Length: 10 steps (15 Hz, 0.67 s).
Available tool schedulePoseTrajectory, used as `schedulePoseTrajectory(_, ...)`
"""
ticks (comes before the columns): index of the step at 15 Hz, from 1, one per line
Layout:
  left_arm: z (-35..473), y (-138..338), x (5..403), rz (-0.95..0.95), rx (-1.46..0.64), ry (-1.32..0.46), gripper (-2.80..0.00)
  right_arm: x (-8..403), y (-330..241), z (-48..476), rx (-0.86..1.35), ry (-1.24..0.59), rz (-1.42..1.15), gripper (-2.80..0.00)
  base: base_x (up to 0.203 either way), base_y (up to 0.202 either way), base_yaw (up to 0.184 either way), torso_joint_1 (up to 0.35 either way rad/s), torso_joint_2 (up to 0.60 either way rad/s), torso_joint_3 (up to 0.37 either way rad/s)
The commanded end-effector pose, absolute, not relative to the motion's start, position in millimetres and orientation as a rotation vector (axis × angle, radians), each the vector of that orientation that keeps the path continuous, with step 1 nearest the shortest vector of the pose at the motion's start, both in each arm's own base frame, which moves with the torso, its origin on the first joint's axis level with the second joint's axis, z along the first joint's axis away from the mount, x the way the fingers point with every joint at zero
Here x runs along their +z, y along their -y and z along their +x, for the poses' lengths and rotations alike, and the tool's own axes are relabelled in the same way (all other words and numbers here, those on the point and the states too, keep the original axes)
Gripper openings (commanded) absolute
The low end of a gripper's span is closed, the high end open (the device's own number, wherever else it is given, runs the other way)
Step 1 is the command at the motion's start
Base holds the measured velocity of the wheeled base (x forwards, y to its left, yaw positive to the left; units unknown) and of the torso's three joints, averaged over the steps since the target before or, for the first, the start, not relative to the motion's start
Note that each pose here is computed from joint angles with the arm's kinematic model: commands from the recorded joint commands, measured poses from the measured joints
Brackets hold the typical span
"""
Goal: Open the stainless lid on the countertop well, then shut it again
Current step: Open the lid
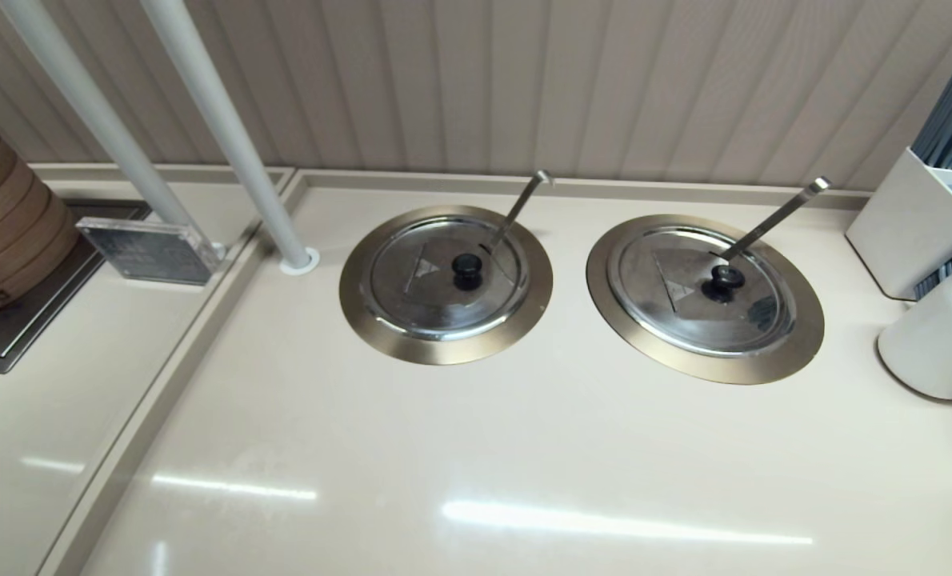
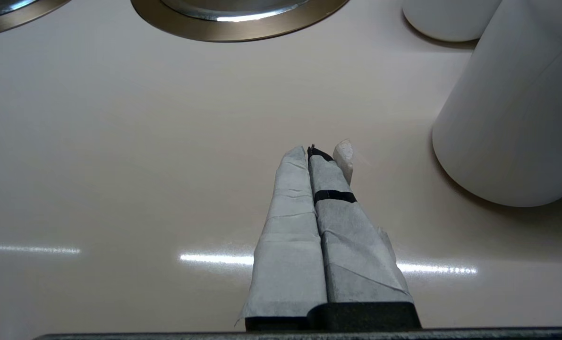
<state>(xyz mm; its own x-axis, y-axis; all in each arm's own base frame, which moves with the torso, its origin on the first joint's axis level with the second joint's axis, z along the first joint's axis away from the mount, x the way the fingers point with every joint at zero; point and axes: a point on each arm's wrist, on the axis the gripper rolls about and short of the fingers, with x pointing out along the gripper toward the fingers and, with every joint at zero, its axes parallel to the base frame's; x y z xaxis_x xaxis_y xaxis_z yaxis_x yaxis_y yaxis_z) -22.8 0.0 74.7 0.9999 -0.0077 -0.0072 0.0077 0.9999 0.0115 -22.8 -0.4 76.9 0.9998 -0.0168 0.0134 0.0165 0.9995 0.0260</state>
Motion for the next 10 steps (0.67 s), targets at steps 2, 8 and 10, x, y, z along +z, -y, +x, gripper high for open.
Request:
schedulePoseTrajectory(2,-22.7,0.0,74.9,0.01,-0.008,-0.008,-2.8,75.6,0.4,-22.5,-0.017,0.009,0.025,-2.8,0.0,0.0,0.0,0.0,0.0,0.0)
schedulePoseTrajectory(8,-33.9,-0.2,114.8,-0.003,0.003,0.073,-2.8,75.6,0.4,-22.5,-0.017,0.009,0.025,-2.8,0.0,0.0,0.0,0.0,0.0,0.0)
schedulePoseTrajectory(10,-32.3,-0.1,133.7,-0.014,-0.005,0.032,-2.8,75.6,0.4,-22.5,-0.017,0.009,0.025,-2.8,0.0,0.0,0.0,0.0,0.0,0.0)
